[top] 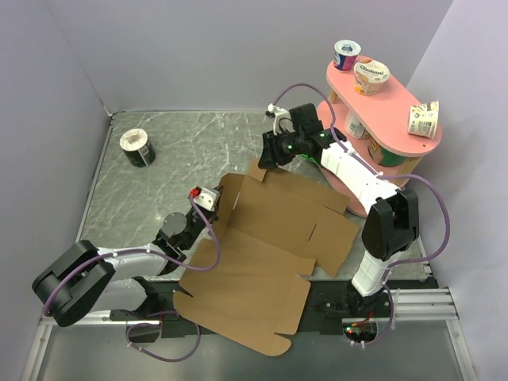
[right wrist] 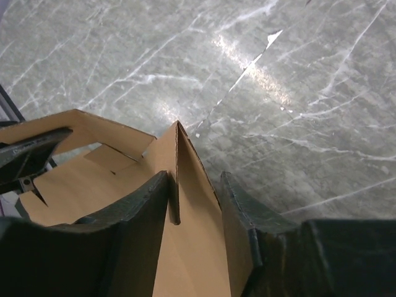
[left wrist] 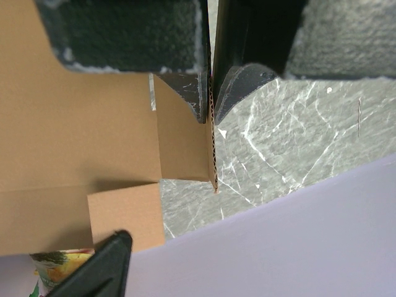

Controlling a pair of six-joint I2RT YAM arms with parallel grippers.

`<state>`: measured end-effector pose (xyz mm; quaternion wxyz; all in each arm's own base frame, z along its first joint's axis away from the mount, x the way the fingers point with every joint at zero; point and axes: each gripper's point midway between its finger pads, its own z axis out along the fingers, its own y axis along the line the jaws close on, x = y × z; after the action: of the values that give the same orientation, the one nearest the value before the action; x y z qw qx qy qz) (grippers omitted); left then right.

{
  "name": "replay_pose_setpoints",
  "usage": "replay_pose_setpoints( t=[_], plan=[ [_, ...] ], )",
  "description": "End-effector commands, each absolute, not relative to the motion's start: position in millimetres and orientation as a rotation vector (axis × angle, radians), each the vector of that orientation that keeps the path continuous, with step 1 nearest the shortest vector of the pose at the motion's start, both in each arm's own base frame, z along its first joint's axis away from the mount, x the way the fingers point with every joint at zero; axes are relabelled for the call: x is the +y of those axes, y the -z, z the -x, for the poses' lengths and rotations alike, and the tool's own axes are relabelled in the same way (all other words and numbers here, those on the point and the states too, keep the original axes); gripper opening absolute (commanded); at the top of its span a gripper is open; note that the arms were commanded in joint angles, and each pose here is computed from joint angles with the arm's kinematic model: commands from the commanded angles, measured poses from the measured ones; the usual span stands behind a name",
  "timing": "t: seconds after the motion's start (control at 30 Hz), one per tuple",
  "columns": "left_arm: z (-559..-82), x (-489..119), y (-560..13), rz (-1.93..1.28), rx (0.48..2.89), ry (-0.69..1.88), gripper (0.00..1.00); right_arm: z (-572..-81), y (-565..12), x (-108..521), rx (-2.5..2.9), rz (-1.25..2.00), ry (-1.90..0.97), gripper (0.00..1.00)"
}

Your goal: Fold the paper box

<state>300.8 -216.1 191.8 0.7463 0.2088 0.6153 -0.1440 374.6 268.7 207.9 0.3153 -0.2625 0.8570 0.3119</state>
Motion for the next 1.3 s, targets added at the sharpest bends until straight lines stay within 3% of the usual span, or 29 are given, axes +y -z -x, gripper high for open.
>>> replay_pose_setpoints(
  t=[0.0, 0.17, 0.47, 1.0, 1.2, 1.23, 1.27],
  plan=[
    [-303, -217, -223, -0.413, 1.254, 0.327, 0.12, -363, -220, 266, 2.194, 0.771, -0.841, 0.43],
    [-302, -217, -223, -0.412, 1.251, 0.333, 0.12, -357, -209, 267, 2.205, 0.813, -0.868, 0.34],
    [-297, -214, -227, -0.408, 1.228, 0.342, 0.12, -364, -197, 251, 2.258, 0.752, -0.885, 0.43],
    [-296, -216, -227, -0.417, 1.225, 0.351, 0.12, -369, -186, 250, 2.259, 0.752, -1.058, 0.47],
    [-297, -215, -227, -0.416, 1.227, 0.344, 0.12, -363, -178, 251, 2.281, 0.759, -1.104, 0.36],
    [-296, -215, -228, -0.417, 1.225, 0.345, 0.12, -362, -180, 252, 2.273, 0.760, -1.108, 0.33],
    [-296, -215, -228, -0.417, 1.223, 0.347, 0.12, -362, -178, 251, 2.274, 0.753, -1.112, 0.23]
  ],
)
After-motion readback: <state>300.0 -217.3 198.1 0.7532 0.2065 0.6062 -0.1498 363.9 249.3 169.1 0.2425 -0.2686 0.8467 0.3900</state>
